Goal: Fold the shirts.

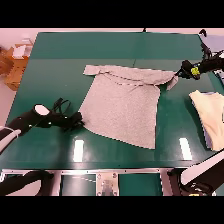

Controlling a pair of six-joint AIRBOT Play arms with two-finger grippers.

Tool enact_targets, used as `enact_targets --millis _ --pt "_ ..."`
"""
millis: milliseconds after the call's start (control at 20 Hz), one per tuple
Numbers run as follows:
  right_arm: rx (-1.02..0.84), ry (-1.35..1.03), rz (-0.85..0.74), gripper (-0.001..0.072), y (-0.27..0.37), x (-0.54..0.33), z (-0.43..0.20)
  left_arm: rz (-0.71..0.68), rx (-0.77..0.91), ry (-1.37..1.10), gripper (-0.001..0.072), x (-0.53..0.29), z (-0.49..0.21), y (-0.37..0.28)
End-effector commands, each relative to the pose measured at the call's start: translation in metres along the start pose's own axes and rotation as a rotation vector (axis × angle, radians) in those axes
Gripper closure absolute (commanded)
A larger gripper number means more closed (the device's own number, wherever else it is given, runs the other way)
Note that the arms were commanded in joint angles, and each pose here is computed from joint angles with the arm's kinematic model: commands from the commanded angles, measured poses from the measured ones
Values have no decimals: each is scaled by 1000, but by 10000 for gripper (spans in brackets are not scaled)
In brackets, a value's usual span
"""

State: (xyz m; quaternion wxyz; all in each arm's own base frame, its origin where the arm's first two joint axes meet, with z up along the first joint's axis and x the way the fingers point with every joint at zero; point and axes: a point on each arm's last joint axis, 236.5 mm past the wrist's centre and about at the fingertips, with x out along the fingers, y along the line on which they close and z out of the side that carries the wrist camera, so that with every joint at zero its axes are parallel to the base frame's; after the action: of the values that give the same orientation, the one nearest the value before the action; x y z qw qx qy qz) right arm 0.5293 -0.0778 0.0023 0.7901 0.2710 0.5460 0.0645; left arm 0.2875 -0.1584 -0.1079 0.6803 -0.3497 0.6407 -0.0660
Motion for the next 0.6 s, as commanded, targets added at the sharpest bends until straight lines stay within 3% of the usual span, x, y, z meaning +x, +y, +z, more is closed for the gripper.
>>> enact_targets --millis 0,300,550 --pt "0 118 0 703 1 -3 -29 25 49 -212 682 -17 71 9" --pt "101 273 -127 703 -13 -33 -137 143 218 -472 683 -166 206 20" --pt "174 435 -34 702 30 -26 -300 155 328 -365 682 -161 260 25"
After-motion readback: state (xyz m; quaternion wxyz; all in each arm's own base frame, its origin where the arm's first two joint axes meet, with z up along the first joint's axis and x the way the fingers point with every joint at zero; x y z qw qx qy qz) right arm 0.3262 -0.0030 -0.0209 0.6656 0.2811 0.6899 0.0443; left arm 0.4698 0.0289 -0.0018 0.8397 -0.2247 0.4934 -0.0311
